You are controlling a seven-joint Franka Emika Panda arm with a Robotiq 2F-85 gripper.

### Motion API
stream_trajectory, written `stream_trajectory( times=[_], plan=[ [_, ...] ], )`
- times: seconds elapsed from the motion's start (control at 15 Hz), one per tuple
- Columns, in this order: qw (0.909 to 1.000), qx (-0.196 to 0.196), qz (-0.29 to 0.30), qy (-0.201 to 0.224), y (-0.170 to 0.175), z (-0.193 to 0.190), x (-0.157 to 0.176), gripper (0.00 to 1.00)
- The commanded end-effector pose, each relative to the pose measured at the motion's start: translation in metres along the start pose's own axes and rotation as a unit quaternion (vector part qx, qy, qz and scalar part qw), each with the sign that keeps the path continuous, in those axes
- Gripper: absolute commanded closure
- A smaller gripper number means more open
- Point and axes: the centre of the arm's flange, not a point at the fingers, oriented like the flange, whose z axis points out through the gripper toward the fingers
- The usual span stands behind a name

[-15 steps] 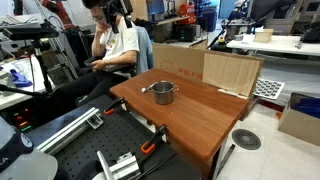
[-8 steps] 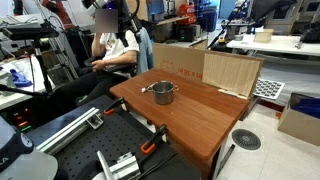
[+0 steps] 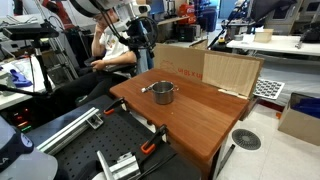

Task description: Pick up the marker and put it in the bowl

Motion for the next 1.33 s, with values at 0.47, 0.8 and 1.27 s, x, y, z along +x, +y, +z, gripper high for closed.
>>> stream_trajectory(
  times=[0.47, 0.8, 1.27],
  plan=[
    [0.9947, 0.081, -0.059, -0.023, 0.014, 0.078, 0.041, 0.00],
    [0.9905, 0.086, -0.080, -0.072, -0.002, 0.102, 0.062, 0.00],
    [0.9805, 0.071, -0.083, -0.164, -0.017, 0.141, 0.073, 0.00]
  ],
)
